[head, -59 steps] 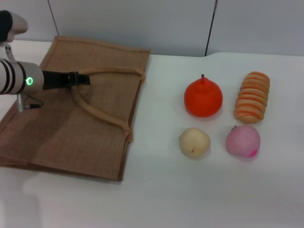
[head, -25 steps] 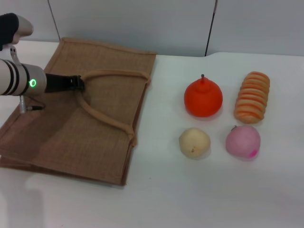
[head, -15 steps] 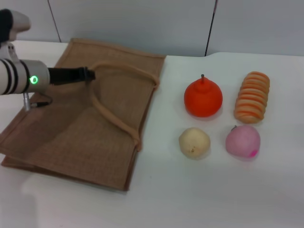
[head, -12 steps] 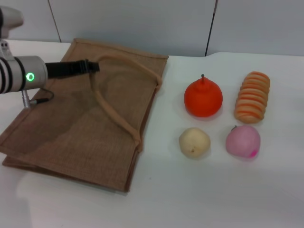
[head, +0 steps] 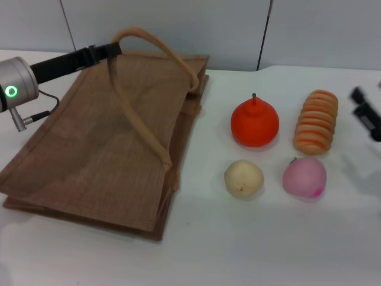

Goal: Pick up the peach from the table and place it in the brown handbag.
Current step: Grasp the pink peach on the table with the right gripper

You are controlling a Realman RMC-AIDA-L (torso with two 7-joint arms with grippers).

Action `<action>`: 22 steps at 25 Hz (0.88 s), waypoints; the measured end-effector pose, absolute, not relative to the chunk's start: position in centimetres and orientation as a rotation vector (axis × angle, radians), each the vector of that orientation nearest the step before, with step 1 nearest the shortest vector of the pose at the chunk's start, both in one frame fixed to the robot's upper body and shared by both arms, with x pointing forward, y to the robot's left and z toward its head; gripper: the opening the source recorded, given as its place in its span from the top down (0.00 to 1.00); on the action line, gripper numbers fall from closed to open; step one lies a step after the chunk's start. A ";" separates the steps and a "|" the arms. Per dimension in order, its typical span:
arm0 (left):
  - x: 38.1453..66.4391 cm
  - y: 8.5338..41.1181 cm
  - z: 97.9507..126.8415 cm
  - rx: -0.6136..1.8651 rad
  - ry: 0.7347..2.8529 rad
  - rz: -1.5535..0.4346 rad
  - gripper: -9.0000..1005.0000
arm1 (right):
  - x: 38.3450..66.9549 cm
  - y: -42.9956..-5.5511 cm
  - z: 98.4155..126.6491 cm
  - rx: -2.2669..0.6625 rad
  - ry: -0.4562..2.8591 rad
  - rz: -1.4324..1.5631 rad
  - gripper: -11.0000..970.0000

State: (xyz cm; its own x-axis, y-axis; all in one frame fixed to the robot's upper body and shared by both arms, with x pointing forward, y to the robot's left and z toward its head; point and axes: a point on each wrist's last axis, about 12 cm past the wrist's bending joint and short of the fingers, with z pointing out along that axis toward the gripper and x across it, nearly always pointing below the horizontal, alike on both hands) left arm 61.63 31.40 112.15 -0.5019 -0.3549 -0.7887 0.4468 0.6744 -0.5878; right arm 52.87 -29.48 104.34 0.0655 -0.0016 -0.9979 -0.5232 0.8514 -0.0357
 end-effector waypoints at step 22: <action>59.1 31.2 114.2 0.222 1.577 -1.221 0.87 | 53.5 -29.6 104.4 -0.899 1.713 0.584 0.29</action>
